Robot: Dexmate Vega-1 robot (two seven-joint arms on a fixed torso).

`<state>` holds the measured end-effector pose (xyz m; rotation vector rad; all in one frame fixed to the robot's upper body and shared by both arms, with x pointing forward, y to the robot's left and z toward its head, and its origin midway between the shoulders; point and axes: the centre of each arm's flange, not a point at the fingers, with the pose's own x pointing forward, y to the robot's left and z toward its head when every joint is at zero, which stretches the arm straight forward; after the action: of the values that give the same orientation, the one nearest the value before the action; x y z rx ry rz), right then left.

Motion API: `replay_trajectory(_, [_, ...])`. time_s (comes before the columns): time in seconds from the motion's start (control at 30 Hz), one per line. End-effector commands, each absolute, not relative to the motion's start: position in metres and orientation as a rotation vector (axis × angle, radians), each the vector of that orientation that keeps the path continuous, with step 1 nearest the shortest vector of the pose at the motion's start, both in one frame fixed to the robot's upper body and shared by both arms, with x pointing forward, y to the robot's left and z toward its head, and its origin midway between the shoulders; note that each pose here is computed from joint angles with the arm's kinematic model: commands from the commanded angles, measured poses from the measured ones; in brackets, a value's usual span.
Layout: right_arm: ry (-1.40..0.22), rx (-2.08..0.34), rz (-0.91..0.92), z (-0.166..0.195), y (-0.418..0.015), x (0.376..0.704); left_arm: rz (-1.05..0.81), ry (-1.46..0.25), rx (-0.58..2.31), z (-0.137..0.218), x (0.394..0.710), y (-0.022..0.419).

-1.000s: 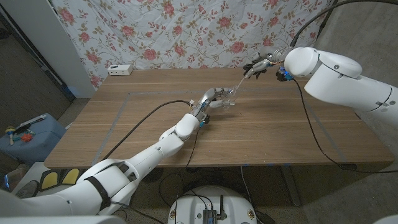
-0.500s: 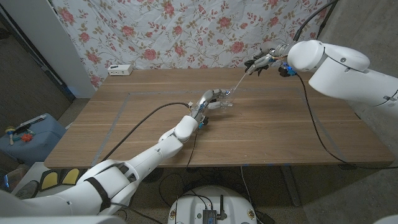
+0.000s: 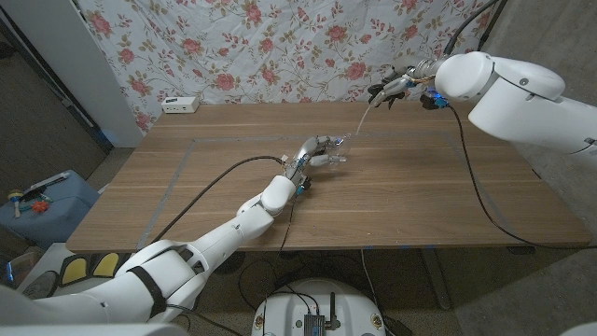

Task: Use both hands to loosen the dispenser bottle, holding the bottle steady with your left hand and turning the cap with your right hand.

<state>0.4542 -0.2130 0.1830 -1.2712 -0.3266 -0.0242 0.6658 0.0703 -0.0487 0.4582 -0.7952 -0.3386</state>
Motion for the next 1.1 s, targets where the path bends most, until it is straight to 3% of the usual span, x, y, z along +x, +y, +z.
replay_trajectory(0.03, [-0.332,-1.272,-0.040,0.190,-0.216,0.449,-0.328,-0.789,0.453,-0.053,0.668,0.071])
replay_trajectory(1.1, [-0.251,-1.328,-0.195,0.157,-0.213,0.485,-0.305,-0.779,0.279,-0.065,0.651,0.101])
